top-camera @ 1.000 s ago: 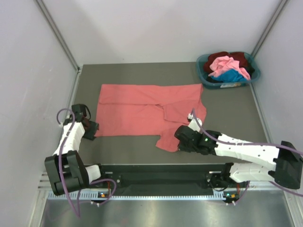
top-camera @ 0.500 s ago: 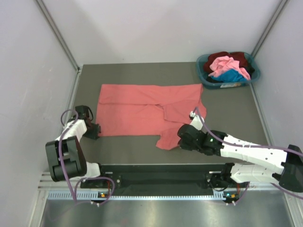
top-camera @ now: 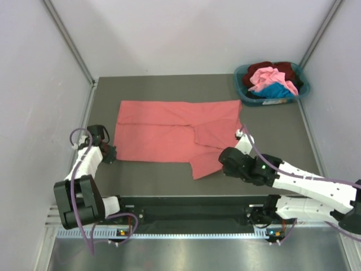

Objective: Fold and stack the t-shirts
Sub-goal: Fold the tshirt

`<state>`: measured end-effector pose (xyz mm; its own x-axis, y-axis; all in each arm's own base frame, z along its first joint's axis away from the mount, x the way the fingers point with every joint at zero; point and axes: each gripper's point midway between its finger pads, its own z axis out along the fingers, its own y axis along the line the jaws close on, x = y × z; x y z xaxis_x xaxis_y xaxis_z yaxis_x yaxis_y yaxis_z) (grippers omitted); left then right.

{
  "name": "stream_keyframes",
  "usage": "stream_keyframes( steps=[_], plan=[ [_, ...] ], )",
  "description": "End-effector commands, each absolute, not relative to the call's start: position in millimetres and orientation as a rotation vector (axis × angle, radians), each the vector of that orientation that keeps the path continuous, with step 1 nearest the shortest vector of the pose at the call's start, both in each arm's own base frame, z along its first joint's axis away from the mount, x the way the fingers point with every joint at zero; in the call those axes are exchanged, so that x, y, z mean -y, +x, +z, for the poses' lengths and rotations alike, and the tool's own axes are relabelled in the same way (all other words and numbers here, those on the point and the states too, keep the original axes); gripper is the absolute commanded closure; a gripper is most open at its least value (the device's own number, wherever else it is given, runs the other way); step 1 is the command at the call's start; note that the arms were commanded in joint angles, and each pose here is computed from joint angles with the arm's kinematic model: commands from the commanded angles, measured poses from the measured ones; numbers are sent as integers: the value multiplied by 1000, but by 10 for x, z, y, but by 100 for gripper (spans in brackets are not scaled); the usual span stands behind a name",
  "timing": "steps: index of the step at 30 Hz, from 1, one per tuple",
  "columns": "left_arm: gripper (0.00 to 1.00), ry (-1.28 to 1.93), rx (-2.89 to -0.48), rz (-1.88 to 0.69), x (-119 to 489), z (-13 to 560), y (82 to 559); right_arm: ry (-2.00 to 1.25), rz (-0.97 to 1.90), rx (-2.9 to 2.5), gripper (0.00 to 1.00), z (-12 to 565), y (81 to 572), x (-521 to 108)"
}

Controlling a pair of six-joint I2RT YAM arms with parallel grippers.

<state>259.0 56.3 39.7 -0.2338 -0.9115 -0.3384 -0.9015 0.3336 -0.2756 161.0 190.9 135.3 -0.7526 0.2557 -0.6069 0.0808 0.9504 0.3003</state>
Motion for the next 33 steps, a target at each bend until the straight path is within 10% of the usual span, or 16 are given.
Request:
stream_keyframes(
  steps=[1, 33],
  plan=[
    [100, -1484, -2136, -40, -598, 648, 2661, 200, 315, -2337, 100, 1636, 1633, -1741],
    [100, -1137, -2304, -71, -591, 982, 3442, -2, 202, -2364, 100, 1970, 2345, -1692]
  ],
)
